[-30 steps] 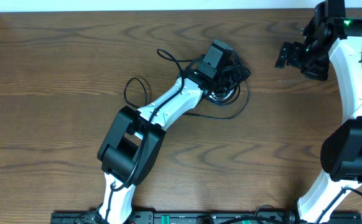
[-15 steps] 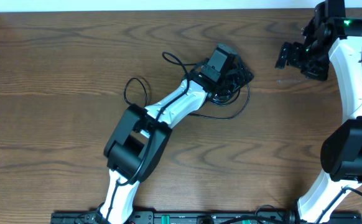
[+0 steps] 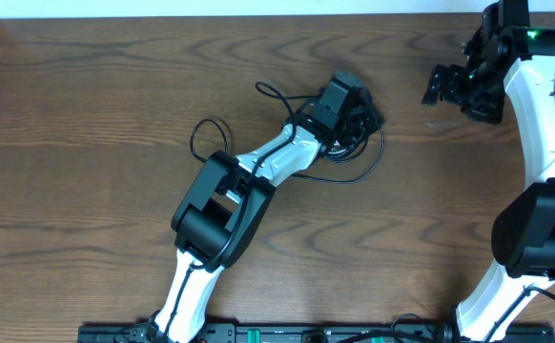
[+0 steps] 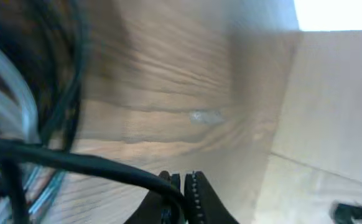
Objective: Untangle cables
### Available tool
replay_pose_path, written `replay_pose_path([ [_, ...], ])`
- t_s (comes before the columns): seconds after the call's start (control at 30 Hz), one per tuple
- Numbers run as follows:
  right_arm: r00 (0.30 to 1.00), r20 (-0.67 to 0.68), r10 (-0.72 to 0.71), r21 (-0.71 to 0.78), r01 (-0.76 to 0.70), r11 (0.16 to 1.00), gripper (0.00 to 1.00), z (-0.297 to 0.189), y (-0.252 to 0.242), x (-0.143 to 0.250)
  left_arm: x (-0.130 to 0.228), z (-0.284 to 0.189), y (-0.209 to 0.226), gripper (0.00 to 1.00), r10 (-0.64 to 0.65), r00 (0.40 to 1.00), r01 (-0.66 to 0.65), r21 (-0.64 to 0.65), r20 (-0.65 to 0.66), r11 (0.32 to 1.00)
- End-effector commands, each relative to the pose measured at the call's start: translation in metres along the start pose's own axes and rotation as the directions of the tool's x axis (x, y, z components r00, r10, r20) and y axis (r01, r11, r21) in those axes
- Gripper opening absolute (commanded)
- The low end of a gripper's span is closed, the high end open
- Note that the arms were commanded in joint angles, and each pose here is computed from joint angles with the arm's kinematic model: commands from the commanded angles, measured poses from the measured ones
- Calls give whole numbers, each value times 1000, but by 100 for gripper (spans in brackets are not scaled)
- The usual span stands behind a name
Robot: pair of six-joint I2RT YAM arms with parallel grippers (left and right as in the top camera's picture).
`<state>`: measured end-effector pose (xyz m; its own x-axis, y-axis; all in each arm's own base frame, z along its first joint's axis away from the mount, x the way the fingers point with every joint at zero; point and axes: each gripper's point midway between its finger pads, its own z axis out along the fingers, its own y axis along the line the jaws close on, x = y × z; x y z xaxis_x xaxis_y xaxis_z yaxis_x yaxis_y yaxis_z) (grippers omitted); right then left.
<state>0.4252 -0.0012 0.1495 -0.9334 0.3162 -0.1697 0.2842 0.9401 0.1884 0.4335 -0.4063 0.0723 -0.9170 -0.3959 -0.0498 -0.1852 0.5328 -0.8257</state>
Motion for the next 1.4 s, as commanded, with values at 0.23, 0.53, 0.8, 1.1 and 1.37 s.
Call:
replay_pose_path([
  [0.23,999,31,-20,-12,21,1000,92,-12,5,-3,23,-50,-38,8,246,944,-211,169,-221,963],
  [0.53,992,28,-125,-119,127,985,89,-10,43,4,36,-153,-29,8,414,862,-419,50,-291,907],
  [0.8,970,50,-238,-196,243,950,80,-7,95,17,34,-217,-20,7,418,856,-439,-3,-303,898],
  [1.1,912,56,-407,-335,401,852,65,-10,154,49,29,-232,-19,7,424,859,-446,-12,-289,895],
  [1.37,904,-8,-429,-381,393,837,65,2,175,80,21,-233,-20,7,428,864,-447,-10,-266,895],
])
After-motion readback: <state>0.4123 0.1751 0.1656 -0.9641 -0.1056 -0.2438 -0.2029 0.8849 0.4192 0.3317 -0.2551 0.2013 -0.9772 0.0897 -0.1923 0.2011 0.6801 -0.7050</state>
